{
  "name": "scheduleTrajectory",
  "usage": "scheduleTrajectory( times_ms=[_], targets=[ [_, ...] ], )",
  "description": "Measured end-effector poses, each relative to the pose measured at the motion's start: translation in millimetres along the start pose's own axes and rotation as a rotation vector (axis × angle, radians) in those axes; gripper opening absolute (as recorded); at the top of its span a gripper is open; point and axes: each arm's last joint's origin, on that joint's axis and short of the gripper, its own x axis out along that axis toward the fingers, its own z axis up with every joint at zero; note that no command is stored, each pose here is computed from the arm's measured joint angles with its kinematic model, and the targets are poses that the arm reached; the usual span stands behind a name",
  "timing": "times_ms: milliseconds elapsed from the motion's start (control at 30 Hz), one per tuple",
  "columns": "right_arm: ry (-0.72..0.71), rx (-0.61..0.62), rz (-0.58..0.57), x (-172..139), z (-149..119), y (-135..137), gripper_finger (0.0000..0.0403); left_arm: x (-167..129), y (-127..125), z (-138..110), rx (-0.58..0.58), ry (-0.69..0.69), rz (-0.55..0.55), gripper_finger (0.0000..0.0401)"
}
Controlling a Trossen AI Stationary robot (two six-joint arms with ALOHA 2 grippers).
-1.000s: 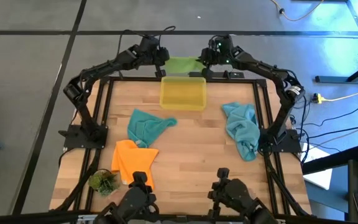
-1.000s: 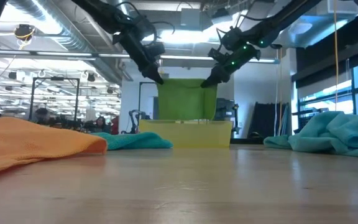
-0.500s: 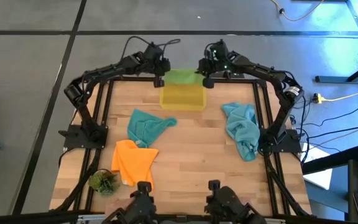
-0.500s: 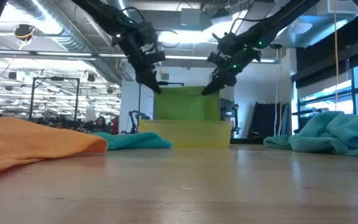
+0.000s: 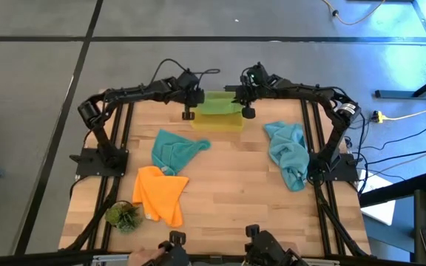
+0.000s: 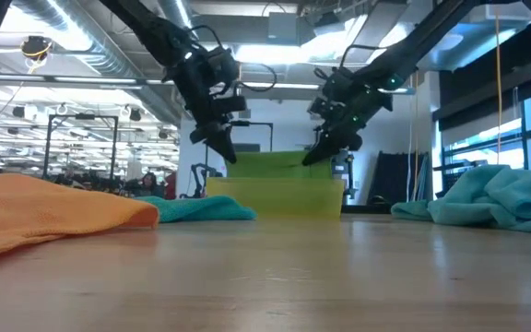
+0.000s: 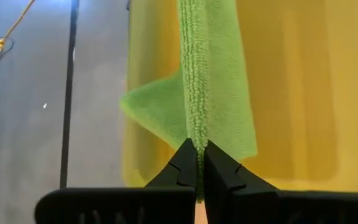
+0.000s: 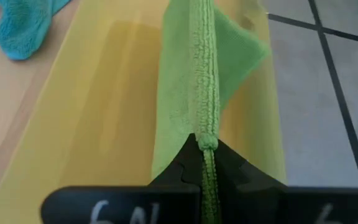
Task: Fold microfiber towels
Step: Put the green microfiber cloth into the yellow bin
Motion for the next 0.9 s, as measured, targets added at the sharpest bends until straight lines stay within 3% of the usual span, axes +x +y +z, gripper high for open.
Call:
scheduleTrajectory(
  times_ms=[133, 300, 600, 800, 900],
  targets=[
    [-0.003, 0.012, -0.011, 2, -3, 2, 0.0008, 4, -5, 0, 0.004, -0.005, 0.011, 0.0],
    [0.005, 0.012, -0.067, -2, 5, -6, 0.0008, -3, 6, 7, 0.003, 0.003, 0.1, 0.0],
    [-0.044, -0.034, -0.226, -27, 38, -41, 0.0008, -38, 52, 34, 0.027, -0.054, 0.313, 0.0],
    [-0.036, -0.081, -0.359, -45, 48, -63, 0.0008, -54, 83, 29, -0.017, -0.096, 0.408, 0.0],
    [-0.028, -0.077, -0.376, -48, 44, -67, 0.0008, -54, 89, 21, -0.048, -0.122, 0.386, 0.0]
  ],
)
